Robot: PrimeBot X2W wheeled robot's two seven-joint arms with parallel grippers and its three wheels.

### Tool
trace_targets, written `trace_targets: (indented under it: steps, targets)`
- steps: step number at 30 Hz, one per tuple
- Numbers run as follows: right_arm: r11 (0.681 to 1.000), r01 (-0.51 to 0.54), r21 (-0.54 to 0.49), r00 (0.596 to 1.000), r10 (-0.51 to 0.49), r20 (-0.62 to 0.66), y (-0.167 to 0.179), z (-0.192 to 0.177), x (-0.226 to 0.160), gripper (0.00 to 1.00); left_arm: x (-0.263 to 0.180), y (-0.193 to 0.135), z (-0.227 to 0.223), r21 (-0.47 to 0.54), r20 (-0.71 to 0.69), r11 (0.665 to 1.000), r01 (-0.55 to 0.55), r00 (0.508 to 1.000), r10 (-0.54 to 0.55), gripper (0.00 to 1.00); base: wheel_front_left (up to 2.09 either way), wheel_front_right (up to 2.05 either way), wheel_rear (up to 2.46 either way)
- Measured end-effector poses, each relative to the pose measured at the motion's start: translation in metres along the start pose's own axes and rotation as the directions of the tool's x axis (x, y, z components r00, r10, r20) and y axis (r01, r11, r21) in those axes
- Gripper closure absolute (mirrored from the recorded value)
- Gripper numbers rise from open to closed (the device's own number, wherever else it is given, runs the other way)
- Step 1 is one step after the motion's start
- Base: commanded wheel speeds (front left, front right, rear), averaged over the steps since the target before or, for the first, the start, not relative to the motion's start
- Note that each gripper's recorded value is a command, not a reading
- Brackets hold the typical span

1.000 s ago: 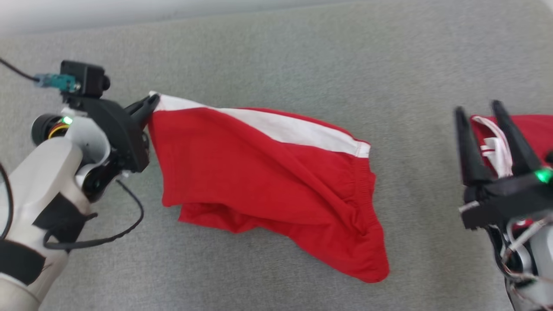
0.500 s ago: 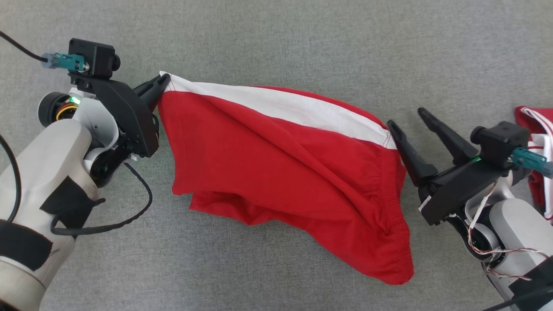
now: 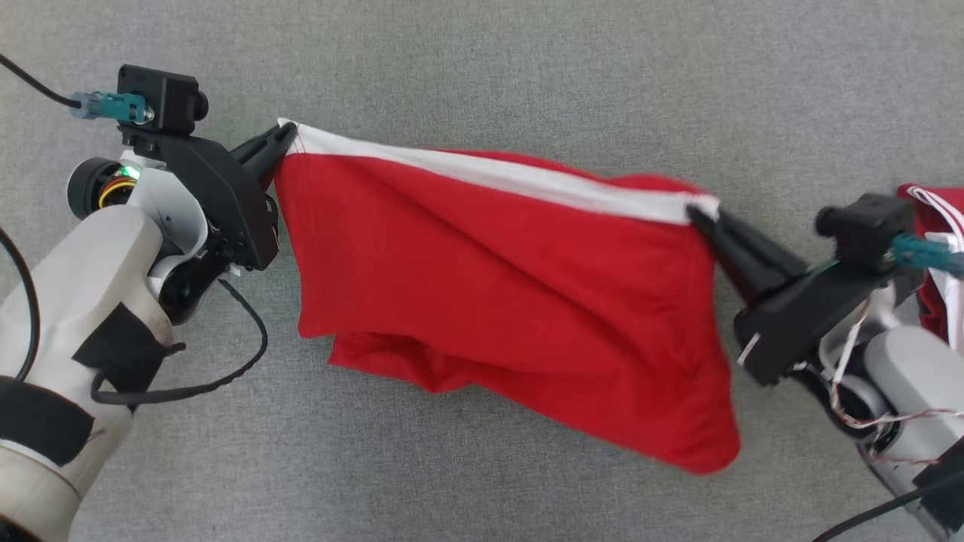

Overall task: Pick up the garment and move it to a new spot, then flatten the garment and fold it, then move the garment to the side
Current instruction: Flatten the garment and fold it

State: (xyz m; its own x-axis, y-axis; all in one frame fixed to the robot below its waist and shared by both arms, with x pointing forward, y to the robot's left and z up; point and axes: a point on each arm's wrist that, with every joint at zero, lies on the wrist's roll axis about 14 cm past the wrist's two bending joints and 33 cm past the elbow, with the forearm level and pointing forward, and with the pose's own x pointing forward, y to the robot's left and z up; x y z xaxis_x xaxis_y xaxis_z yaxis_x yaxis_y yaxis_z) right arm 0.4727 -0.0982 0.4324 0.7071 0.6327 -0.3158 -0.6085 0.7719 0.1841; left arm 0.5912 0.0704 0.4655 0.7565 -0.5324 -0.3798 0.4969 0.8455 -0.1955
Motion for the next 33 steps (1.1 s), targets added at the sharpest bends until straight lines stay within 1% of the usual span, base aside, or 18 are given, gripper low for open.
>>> trace_targets:
  steps: [3,7,10,12,15,18,22,25,27,30,33]
  targets:
    - [1.000,0.024,-0.009,0.999,-0.023,0.045,-0.007,0.011,-0.002,1.00,-0.001,-0.001,0.008,0.008,0.031,1.000,0.001,1.000,-0.001,1.00,0.00,0.00,0.00]
    - [0.997,0.071,-0.039,0.987,-0.065,0.145,-0.020,0.039,-0.006,1.00,-0.007,-0.006,0.034,0.025,0.122,1.000,0.006,0.993,-0.009,1.00,0.00,0.00,0.00]
    - [0.992,0.115,-0.057,0.964,-0.097,0.248,-0.029,0.070,-0.010,1.00,-0.014,-0.010,0.059,0.042,0.207,0.999,0.005,0.978,-0.014,1.00,0.00,0.00,0.00]
    - [0.986,0.145,-0.079,0.941,-0.113,0.319,-0.034,0.095,-0.013,1.00,-0.019,-0.013,0.077,0.047,0.265,0.999,0.005,0.964,-0.017,1.00,0.00,0.00,0.00]
    - [0.981,0.169,-0.096,0.907,-0.117,0.404,-0.034,0.126,-0.020,1.00,-0.030,-0.019,0.105,0.047,0.354,0.999,0.001,0.935,-0.018,1.00,0.00,0.00,0.00]
    - [0.975,0.190,-0.117,0.869,-0.112,0.483,-0.030,0.156,-0.029,1.00,-0.045,-0.026,0.134,0.020,0.446,1.000,0.002,0.895,-0.010,1.00,0.00,0.00,0.00]
    - [0.965,0.217,-0.145,0.818,-0.099,0.566,-0.022,0.191,-0.045,1.00,-0.071,-0.036,0.174,0.023,0.559,1.000,-0.017,0.829,0.001,1.00,0.00,0.00,0.00]
    - [0.962,0.224,-0.156,0.783,-0.082,0.617,-0.011,0.213,-0.056,1.00,-0.097,-0.045,0.205,0.032,0.643,0.999,-0.031,0.766,0.003,1.00,0.00,0.00,0.00]
    - [0.957,0.237,-0.167,0.754,-0.073,0.653,-0.006,0.231,-0.067,1.00,-0.117,-0.053,0.227,0.044,0.701,0.998,-0.042,0.713,-0.001,1.00,0.00,0.00,0.00]
    - [0.951,0.250,-0.180,0.721,-0.059,0.690,0.003,0.251,-0.080,1.00,-0.148,-0.068,0.254,0.076,0.767,0.995,-0.059,0.642,-0.020,1.00,0.00,0.00,0.00]
    - [0.947,0.255,-0.193,0.703,-0.045,0.710,0.013,0.265,-0.089,1.00,-0.175,-0.082,0.271,0.103,0.805,0.992,-0.078,0.593,-0.037,1.00,0.00,0.00,0.00]
